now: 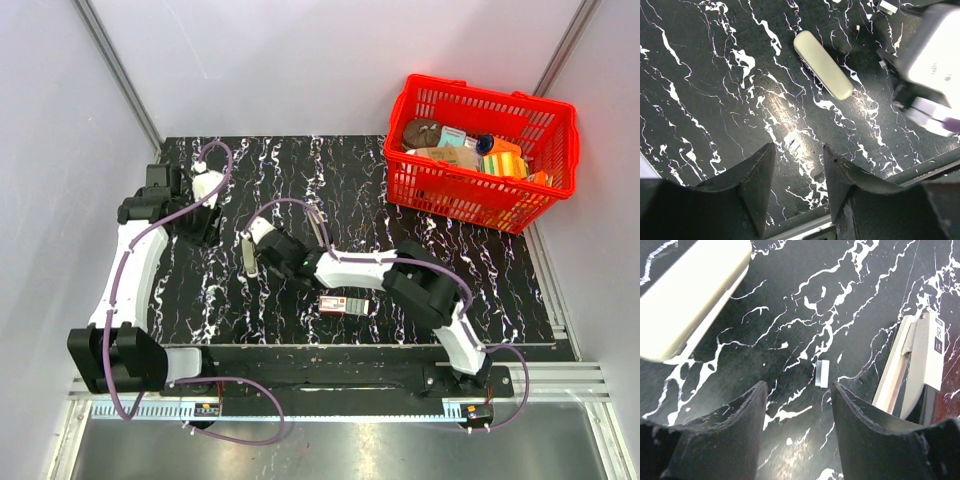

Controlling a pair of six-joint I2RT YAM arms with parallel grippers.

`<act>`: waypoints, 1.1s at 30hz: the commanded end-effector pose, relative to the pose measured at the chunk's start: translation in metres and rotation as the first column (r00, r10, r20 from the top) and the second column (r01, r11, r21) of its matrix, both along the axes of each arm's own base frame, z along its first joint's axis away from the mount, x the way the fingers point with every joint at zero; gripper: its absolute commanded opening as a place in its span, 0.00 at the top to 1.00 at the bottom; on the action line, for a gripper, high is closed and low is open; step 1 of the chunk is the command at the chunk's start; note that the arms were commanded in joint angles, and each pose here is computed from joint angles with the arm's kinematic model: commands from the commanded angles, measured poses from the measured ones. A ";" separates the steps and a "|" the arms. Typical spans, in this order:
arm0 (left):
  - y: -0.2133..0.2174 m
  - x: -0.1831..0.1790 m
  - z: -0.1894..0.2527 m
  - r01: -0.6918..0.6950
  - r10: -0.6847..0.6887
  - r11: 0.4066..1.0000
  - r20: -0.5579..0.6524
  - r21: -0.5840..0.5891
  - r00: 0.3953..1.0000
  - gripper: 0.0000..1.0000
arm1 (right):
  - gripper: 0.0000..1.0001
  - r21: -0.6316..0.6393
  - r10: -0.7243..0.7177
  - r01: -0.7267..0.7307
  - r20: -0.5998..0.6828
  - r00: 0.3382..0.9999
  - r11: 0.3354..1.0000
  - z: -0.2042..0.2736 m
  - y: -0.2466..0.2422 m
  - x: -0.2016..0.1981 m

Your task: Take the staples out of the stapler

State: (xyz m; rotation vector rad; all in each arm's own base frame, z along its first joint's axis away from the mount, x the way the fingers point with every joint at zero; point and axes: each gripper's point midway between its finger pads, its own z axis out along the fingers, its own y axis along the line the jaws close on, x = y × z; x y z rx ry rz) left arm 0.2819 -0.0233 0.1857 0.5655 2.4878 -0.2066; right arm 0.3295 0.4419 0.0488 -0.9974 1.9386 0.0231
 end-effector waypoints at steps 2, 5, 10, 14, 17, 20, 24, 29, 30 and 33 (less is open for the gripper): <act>-0.014 0.022 0.013 0.028 -0.027 0.999 0.037 -0.033 0.999 0.52 | 0.42 0.238 -0.012 0.017 -0.023 1.000 0.971 0.076 0.005 -0.015; -0.034 0.033 0.007 0.087 -0.087 0.996 0.034 -0.012 0.996 0.52 | 0.44 0.333 -0.070 0.080 -0.040 0.997 0.939 0.097 -0.011 -0.011; -0.074 0.055 -0.015 0.262 -0.264 0.963 0.035 0.059 0.964 0.52 | 0.46 0.490 -0.184 0.228 -0.136 0.973 0.841 0.117 -0.070 -0.005; -0.108 0.072 -0.041 0.435 -0.442 0.893 0.039 0.119 0.896 0.52 | 0.46 0.584 -0.213 0.310 -0.231 0.949 0.750 0.122 -0.110 -0.012; -0.126 0.083 -0.059 0.525 -0.533 0.840 0.025 0.138 0.846 0.52 | 0.46 0.600 -0.228 0.343 -0.262 0.938 0.723 0.119 -0.130 -0.016; -0.145 0.076 -0.081 0.583 -0.579 0.809 -0.067 0.075 0.812 0.53 | 0.46 0.593 -0.252 0.373 -0.279 0.927 0.714 0.113 -0.144 -0.018; -0.162 0.057 -0.099 0.641 -0.639 0.767 -0.056 0.029 0.767 0.52 | 0.45 0.612 -0.265 0.401 -0.305 0.915 0.682 0.114 -0.159 -0.014; -0.171 0.050 -0.118 0.684 -0.679 0.726 -0.085 0.074 0.729 0.53 | 0.45 0.645 -0.245 0.411 -0.335 0.910 0.645 0.118 -0.169 -0.012; -0.172 0.053 -0.118 0.683 -0.678 0.727 -0.083 0.078 0.731 0.53 | 0.46 0.646 -0.245 0.412 -0.336 0.909 0.642 0.119 -0.169 -0.011; -0.175 0.064 -0.120 0.681 -0.678 0.726 -0.068 0.100 0.732 0.54 | 0.46 0.646 -0.240 0.415 -0.345 0.908 0.640 0.117 -0.170 -0.010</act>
